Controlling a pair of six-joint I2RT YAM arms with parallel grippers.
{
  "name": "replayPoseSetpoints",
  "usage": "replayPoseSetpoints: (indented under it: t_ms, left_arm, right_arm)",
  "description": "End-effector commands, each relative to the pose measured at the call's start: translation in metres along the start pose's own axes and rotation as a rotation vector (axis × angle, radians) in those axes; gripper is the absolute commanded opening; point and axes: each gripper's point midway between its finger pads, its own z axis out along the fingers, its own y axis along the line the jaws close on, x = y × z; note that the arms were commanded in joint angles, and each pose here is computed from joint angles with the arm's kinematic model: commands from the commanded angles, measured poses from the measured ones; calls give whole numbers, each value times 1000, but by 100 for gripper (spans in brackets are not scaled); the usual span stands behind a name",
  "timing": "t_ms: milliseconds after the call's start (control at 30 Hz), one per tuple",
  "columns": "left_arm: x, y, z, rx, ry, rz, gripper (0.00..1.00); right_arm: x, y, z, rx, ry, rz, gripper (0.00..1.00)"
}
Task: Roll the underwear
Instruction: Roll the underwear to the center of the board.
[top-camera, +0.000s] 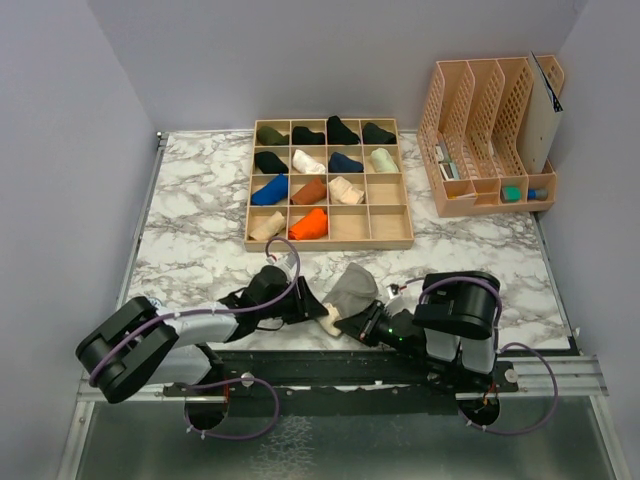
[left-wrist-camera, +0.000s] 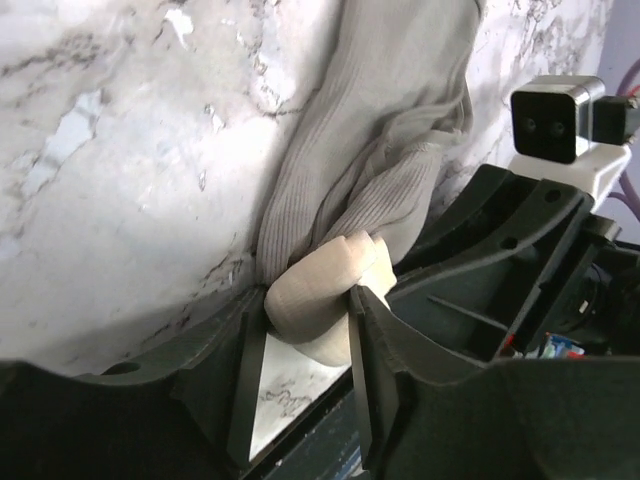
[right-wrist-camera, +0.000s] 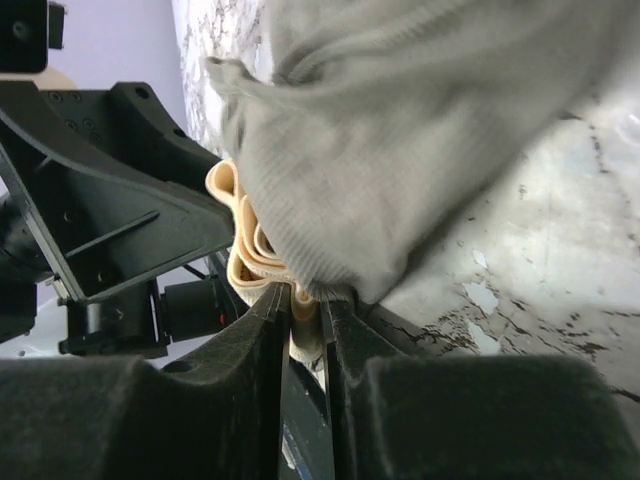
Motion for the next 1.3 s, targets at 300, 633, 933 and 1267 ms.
replayPoseSetpoints:
  t_ms: [300, 633, 933, 1267]
  left_arm:
    - [21, 61, 8, -271, 88, 78, 31]
    - [16, 47, 17, -255, 104, 98, 30]
    - [13, 36, 18, -245, 108, 107, 28]
    - [10, 28, 20, -229, 106, 90, 25]
  right_arm:
    - [-35, 8, -44, -102, -120, -458, 57]
    - [-54, -6, -43, 161, -99, -698, 62]
    - [-68, 37, -68, 74, -120, -851, 59]
    - [1, 75, -39, -147, 299, -1480, 52]
